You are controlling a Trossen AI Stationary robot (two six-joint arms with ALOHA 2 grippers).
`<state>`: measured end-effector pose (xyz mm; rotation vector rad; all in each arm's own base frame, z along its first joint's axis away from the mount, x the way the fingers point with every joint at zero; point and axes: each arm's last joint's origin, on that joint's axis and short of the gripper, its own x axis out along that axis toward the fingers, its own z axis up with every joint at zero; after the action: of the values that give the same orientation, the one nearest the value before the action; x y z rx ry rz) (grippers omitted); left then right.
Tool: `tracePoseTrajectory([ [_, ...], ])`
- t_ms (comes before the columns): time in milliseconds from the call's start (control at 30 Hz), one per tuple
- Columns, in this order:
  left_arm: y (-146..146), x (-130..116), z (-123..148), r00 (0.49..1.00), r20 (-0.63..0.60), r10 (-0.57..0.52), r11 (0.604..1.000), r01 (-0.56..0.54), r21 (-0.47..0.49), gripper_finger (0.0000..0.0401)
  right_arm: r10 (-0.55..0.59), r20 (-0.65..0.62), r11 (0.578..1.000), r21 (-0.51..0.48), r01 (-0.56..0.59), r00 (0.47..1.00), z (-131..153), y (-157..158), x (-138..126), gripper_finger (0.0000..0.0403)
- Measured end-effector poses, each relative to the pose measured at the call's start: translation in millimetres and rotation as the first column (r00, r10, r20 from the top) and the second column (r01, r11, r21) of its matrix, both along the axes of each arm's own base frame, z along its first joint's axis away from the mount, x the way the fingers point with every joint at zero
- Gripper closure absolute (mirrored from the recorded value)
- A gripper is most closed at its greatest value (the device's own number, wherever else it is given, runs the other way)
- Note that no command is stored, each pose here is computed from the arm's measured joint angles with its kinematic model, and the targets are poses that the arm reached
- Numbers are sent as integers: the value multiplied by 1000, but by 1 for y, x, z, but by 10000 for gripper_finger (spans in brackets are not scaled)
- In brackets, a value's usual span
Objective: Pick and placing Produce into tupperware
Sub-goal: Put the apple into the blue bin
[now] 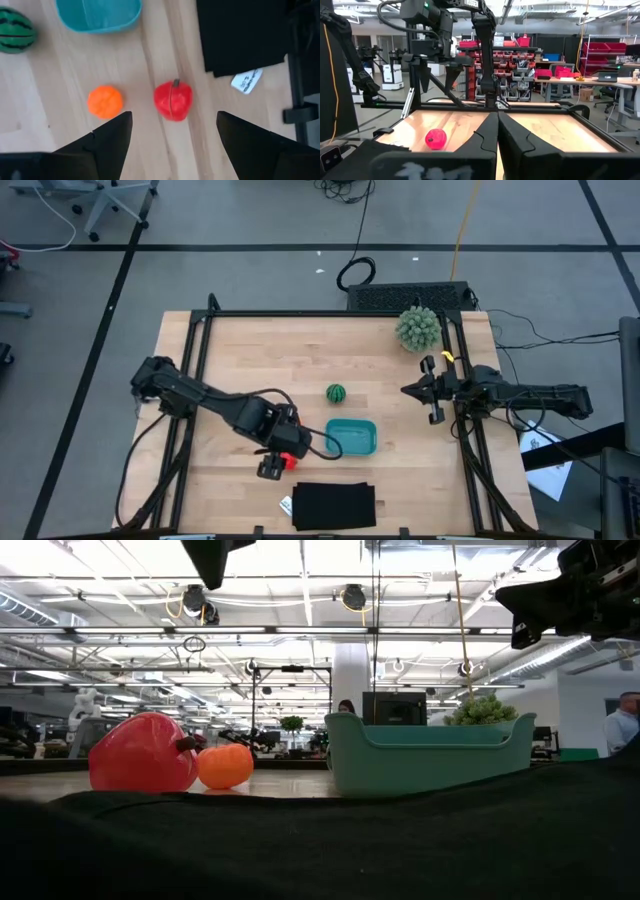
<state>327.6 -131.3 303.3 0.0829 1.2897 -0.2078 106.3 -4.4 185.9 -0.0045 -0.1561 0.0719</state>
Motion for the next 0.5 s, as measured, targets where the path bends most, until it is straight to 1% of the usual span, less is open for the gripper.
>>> tracePoseTrajectory([
  [100, -1, -2, -7, 1000, 19, 6, 1000, -6, -11, 105, 0, -8, 1000, 1, 0, 1000, -1, 0, 0, 403],
  [233, -2, -4, -23, 999, -8, 34, 999, -35, -5, 105, 0, -8, 1000, 1, 0, 1000, -1, 0, 0, 403],
  [333, -1, -8, -41, 997, -47, 58, 998, -57, 13, 105, 0, -8, 1000, 1, 0, 1000, -1, 0, 0, 403],
  [500, -4, -8, -69, 999, -10, 46, 999, -46, -9, 105, 0, -10, 1000, 1, 0, 1000, -1, 0, 0, 403],
])
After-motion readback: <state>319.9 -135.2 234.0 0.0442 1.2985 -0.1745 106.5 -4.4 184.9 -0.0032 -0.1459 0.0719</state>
